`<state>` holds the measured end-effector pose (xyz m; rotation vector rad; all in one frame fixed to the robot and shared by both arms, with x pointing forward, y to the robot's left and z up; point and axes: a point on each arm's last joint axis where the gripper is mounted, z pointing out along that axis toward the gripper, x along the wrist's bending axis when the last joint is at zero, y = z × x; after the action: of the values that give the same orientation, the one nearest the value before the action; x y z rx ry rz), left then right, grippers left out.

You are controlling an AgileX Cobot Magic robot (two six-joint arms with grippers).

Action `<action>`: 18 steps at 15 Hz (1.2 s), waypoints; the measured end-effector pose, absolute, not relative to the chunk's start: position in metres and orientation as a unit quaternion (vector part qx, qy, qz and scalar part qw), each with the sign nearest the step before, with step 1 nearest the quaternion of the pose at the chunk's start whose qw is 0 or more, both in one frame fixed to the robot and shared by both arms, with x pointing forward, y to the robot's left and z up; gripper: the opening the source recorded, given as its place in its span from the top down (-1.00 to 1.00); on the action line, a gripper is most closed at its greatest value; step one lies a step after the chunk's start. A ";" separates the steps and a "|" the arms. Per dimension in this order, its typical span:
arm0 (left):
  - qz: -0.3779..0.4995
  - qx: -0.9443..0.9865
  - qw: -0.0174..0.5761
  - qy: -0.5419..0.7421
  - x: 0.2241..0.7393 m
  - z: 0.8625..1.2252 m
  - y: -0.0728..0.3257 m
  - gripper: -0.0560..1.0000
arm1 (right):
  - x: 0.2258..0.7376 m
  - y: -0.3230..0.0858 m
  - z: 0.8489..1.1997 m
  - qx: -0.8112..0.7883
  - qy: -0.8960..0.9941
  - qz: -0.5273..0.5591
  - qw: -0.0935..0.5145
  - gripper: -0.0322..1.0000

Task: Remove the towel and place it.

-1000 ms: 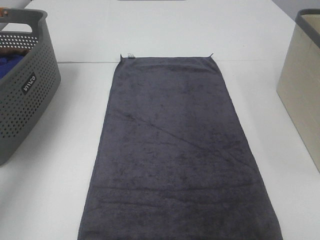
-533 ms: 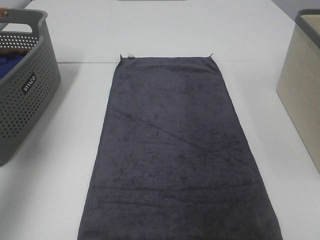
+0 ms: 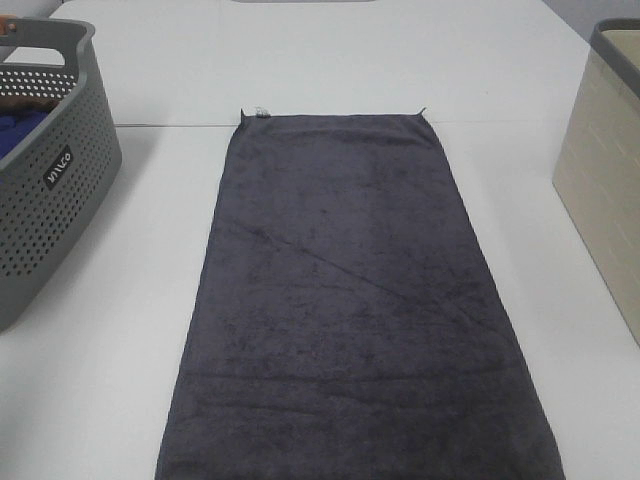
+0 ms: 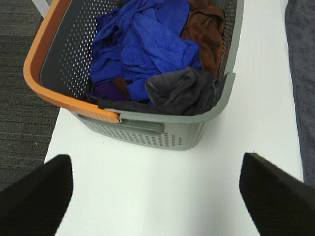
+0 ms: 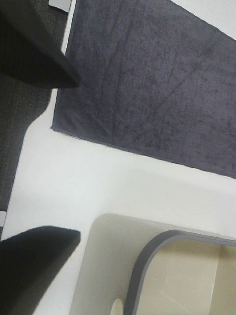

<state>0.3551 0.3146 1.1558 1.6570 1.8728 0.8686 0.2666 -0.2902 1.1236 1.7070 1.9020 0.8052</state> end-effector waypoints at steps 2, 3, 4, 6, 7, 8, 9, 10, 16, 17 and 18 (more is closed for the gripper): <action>0.325 0.603 0.253 0.683 0.327 1.138 0.314 -0.73 | 0.246 -0.292 1.108 0.613 0.683 0.310 0.247 -0.51; 0.334 0.598 0.263 0.679 0.311 1.130 0.314 -0.73 | 0.239 -0.293 1.101 0.607 0.683 0.315 0.255 -0.51; 0.343 0.593 0.273 0.675 0.298 1.123 0.314 -0.73 | 0.233 -0.293 1.094 0.601 0.685 0.317 0.263 -0.51; 0.351 0.589 0.282 0.671 0.285 1.114 0.314 -0.73 | 0.227 -0.294 1.087 0.592 0.686 0.322 0.273 -0.51; 0.368 0.577 0.306 0.662 0.263 1.103 0.313 -0.73 | 0.218 -0.294 1.076 0.582 0.686 0.330 0.286 -0.51; 0.379 0.568 0.324 0.655 0.250 1.096 0.312 -0.73 | 0.212 -0.295 1.067 0.576 0.684 0.337 0.295 -0.51; 0.398 0.557 0.348 0.640 0.232 1.084 0.312 -0.73 | 0.209 -0.295 1.057 0.575 0.683 0.338 0.297 -0.51; 0.401 0.554 0.361 0.634 0.224 1.076 0.310 -0.73 | 0.211 -0.295 1.052 0.572 0.691 0.330 0.294 -0.51; 0.369 0.609 0.383 0.588 0.232 1.056 0.297 -0.73 | 0.227 -0.292 1.044 0.543 0.692 0.353 0.320 -0.51; 0.369 0.608 0.383 0.589 0.233 1.056 0.298 -0.73 | 0.227 -0.292 1.044 0.542 0.691 0.354 0.322 -0.51; 0.369 0.608 0.384 0.589 0.233 1.056 0.298 -0.73 | 0.227 -0.292 1.044 0.542 0.691 0.354 0.322 -0.51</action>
<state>0.2325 0.2976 1.0560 1.5503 1.5010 0.9413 0.2272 -0.2922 1.0444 1.4230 1.8139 0.9305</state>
